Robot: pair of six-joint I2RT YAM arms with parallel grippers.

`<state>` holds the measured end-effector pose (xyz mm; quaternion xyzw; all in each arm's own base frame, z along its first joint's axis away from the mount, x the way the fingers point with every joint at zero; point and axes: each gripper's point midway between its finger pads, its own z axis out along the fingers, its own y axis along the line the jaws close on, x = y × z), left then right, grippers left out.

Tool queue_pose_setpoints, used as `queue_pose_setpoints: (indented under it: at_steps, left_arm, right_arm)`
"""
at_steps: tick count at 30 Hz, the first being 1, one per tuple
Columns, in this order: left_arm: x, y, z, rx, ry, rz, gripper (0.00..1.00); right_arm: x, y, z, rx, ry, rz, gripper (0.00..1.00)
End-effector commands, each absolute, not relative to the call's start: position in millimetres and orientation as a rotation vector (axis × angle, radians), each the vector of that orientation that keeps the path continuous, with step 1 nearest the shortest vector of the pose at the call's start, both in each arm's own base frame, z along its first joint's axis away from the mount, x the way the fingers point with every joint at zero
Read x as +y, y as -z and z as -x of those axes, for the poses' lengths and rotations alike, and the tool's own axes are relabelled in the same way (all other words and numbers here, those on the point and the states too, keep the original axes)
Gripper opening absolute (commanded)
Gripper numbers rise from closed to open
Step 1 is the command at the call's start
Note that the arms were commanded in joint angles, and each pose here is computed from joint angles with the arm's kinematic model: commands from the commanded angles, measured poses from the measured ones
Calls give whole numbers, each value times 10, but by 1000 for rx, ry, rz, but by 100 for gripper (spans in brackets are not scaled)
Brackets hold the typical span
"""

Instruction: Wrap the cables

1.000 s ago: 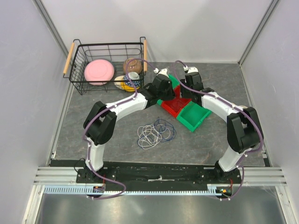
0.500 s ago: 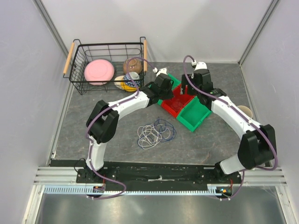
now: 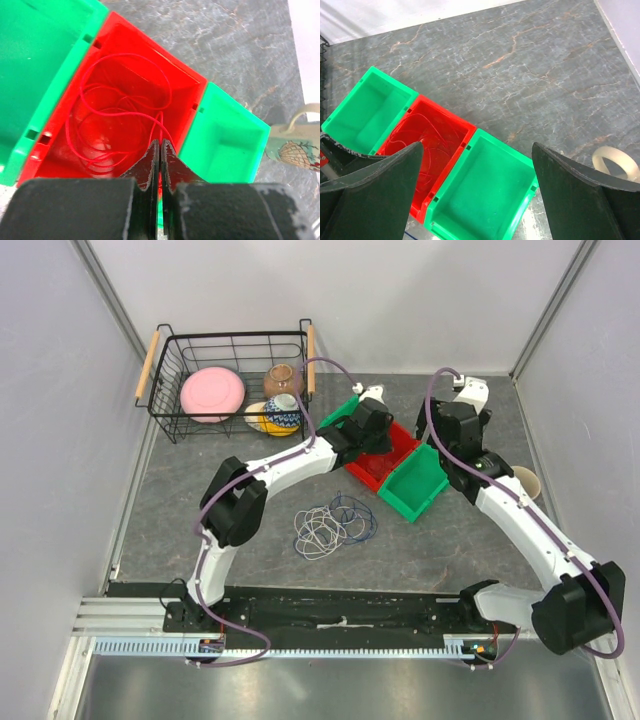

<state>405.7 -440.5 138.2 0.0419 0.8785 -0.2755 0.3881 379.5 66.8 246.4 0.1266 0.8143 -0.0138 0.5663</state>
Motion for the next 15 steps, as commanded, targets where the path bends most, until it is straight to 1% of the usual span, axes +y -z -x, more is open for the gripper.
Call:
queue_pose_setpoints:
  at_steps: [1, 4, 8, 12, 15]
  left_arm:
    - [-4591, -1620, -4035, 2170, 736, -182, 2]
    - [-4588, -1605, -4013, 2185, 746, -149, 2]
    - [-4465, -1414, -4086, 2232, 633, -94, 2]
    - [-4506, -1346, -4082, 2269, 651, -68, 2]
    - [-4451, -1279, -4146, 2289, 596, -19, 3]
  right_arm:
    - [529, -2595, -3779, 1839, 67, -378, 98]
    - [507, -2600, -3762, 1836, 77, -382, 98]
    - [507, -2619, -3753, 1827, 71, -385, 98]
    - [508, -2614, -3748, 1829, 71, -384, 98]
    - [525, -2605, -3752, 1835, 66, -371, 98]
